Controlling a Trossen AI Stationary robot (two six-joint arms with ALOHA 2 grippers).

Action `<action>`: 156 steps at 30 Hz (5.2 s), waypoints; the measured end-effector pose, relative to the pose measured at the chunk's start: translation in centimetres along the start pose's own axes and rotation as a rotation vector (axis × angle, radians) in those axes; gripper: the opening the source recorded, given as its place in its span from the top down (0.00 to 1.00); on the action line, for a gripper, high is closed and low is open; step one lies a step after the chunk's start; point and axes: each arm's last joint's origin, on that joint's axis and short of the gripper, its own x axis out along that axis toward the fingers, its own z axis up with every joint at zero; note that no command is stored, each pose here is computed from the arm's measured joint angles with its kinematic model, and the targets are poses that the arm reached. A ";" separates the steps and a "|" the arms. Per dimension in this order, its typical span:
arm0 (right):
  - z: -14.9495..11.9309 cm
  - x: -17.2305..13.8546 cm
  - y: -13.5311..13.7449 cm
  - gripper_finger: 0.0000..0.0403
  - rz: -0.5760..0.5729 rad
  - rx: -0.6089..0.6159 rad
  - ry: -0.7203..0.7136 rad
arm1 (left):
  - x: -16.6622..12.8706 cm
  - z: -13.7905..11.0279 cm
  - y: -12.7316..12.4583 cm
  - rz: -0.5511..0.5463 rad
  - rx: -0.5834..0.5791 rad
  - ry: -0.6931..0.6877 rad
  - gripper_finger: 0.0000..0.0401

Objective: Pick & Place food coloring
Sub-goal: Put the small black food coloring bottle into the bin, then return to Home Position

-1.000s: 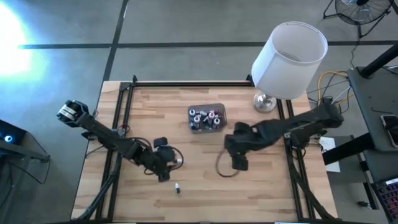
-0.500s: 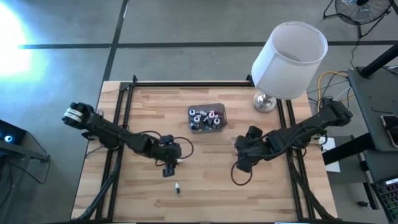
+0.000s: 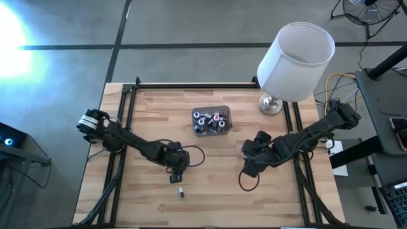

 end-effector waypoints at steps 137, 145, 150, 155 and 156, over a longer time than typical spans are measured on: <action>-1.3 -3.1 -1.8 0.44 -0.008 0.281 -0.223 | -8.9 15.0 14.8 0.499 0.201 -0.244 0.95; -1.3 -3.1 -1.8 0.44 -0.012 0.292 -0.225 | -14.7 17.3 10.7 0.779 0.317 -0.248 0.70; -1.1 -3.1 -1.6 0.44 -0.002 0.284 -0.251 | -26.1 18.3 4.9 0.780 0.224 -0.616 0.63; 2.1 -6.4 -0.8 0.44 0.172 0.115 -0.401 | -30.5 14.1 3.8 0.062 0.058 -0.635 0.63; 2.7 -8.0 -1.6 0.44 0.157 0.081 -0.414 | -30.5 13.4 3.8 -0.014 0.041 -0.623 0.63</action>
